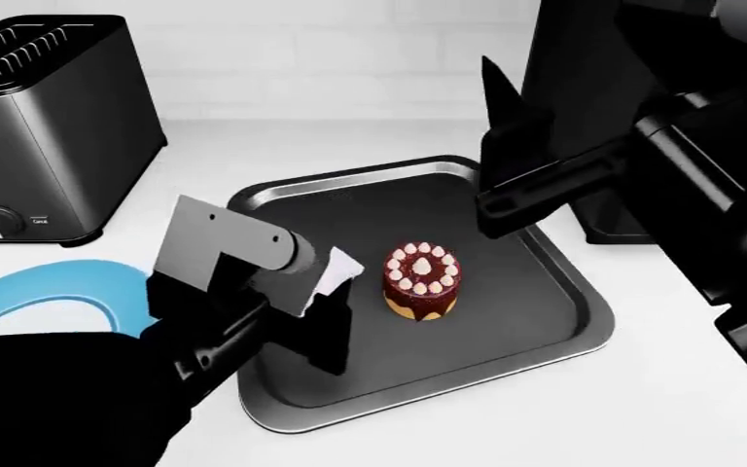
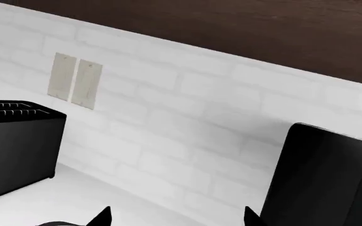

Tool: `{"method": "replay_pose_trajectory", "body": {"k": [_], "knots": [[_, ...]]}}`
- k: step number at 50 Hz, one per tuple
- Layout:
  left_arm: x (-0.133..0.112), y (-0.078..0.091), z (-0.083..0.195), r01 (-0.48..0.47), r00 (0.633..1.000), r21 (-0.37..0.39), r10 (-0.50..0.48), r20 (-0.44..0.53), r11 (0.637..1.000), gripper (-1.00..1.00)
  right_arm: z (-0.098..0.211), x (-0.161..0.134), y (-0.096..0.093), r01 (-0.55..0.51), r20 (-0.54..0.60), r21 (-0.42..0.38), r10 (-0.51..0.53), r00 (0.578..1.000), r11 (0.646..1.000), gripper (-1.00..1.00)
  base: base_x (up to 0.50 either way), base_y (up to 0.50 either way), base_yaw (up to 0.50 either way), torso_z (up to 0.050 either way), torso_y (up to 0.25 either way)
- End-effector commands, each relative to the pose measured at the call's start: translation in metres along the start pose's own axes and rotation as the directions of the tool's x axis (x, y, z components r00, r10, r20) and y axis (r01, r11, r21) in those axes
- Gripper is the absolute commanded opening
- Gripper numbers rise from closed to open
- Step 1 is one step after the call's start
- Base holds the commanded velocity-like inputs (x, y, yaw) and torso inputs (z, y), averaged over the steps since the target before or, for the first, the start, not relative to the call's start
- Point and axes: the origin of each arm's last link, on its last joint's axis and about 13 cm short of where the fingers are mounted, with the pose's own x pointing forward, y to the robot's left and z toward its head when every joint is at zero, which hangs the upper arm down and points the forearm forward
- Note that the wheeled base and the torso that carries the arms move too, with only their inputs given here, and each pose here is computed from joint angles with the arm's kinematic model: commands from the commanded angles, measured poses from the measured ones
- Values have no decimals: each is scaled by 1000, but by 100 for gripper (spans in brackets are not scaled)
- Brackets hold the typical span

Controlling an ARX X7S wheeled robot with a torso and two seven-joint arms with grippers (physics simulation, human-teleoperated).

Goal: Move the dessert items from the plate to the tray.

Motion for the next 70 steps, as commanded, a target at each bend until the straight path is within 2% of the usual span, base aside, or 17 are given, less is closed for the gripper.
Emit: {"method": "replay_pose_trajectory", "body": {"k": [1,8,17,35,40,45,49,63,70], "knots": [[-17,-4,31,25,993,2,-25,113,1000,100,5,1,-2,14,39,-4,-14,999,1000,100,0,0,0,0,0],[-38,-12,53,55,978,20,-58,200,998,100,6,2,-2,13,39,-4,-13,999,1000,100,0,0,0,0,0],[-49,-9,69,43,963,16,-45,264,999,100,7,3,-1,9,41,1,-9,999,1000,100,0,0,0,0,0],[-54,-9,74,42,957,12,-44,285,999,100,9,3,-1,15,55,13,-16,998,1000,100,0,0,0,0,0],[-59,-6,82,35,948,14,-37,317,999,100,18,1,-3,29,105,7,-29,994,1000,100,0,0,0,0,0],[-75,2,106,-18,911,25,7,413,1000,100,37,-8,-10,60,219,-13,-55,974,998,100,0,0,0,0,0],[-87,10,117,-64,882,32,41,470,997,100,46,-16,-16,95,263,-30,-84,961,995,100,0,0,0,0,0],[-107,25,128,-171,838,39,125,531,985,100,55,-33,-27,183,292,-65,-157,944,981,100,0,0,0,0,0],[-112,28,129,-192,829,33,144,540,981,100,58,-39,-30,216,297,-74,-186,937,973,100,0,0,0,0,0]]}}
